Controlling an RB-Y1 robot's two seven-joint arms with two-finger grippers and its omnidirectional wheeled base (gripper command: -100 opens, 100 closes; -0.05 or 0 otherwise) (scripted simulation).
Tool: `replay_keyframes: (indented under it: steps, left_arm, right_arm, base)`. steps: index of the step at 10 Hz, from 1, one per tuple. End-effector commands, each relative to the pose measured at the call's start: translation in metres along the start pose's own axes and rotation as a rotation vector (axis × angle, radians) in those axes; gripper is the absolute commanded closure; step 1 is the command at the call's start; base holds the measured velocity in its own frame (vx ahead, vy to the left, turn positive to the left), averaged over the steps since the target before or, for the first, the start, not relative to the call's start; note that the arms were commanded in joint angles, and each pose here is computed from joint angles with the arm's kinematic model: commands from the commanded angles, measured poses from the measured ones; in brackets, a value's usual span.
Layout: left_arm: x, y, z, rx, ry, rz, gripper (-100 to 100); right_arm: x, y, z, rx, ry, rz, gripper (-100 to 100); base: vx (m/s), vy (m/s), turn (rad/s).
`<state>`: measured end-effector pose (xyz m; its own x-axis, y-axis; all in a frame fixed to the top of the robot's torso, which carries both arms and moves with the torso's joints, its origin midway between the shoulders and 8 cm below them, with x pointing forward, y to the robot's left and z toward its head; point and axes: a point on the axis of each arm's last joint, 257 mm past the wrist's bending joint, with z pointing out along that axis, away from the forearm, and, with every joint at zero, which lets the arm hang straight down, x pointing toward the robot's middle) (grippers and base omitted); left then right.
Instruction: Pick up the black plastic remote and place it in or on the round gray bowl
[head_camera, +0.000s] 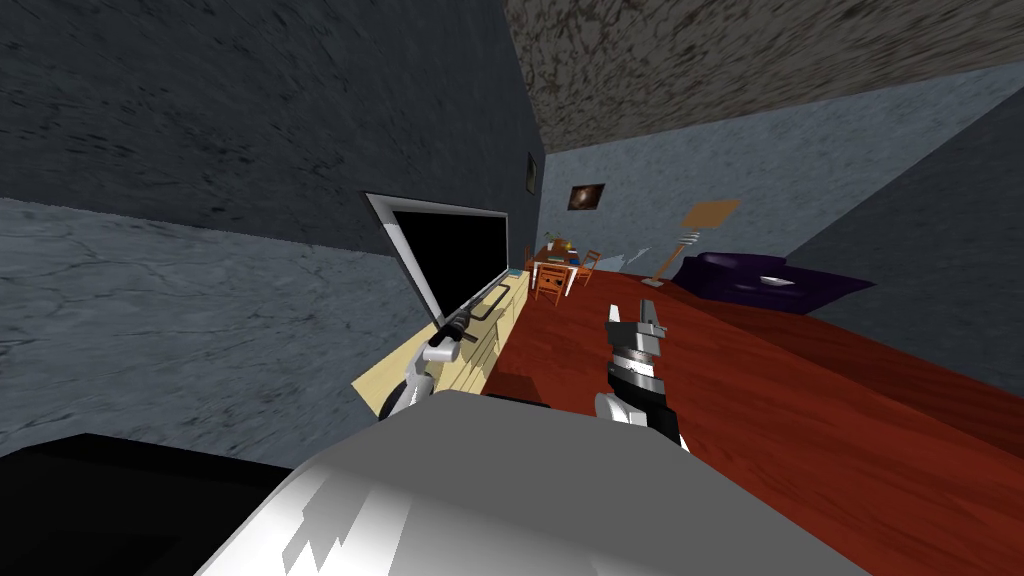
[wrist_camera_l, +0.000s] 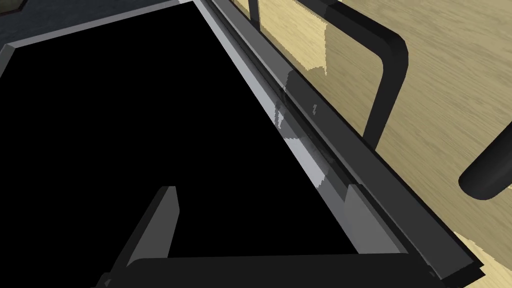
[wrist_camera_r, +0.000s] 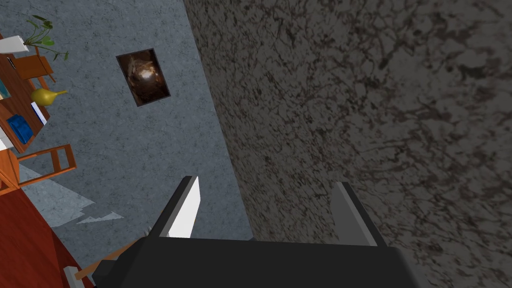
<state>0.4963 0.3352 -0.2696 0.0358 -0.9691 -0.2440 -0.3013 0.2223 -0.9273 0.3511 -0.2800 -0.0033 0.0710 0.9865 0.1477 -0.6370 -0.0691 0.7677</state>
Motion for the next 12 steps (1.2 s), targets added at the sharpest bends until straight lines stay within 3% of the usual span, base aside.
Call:
replay_keyframes:
  steps: [1,6,8,9,12]
  left_arm:
    - [0.001,0.021,0.004,-0.06,0.011,0.001,-100]
    - [0.003,0.09,0.011,-0.273,0.058,0.014,-100]
    - [0.004,0.097,0.009,-0.302,0.066,0.014,-100]
    - [0.004,0.117,0.008,-0.366,0.082,0.021,-100]
    - [0.005,0.144,0.002,-0.461,0.108,0.027,-100]
  right_arm:
    - [0.0,0.0,0.0,0.0,0.0,0.0,0]
    - [0.0,0.0,0.0,0.0,0.0,0.0,0]
    - [0.0,0.0,0.0,0.0,0.0,0.0,0]
    - [0.0,0.0,0.0,0.0,0.0,0.0,0]
    - [0.0,0.0,0.0,0.0,0.0,0.0,0]
  base:
    - [0.038,0.001,-0.01]
    - [0.045,0.005,-0.026]
    - [0.031,0.003,-0.009]
    - [0.038,0.007,-0.047]
    - [0.049,0.012,-0.028]
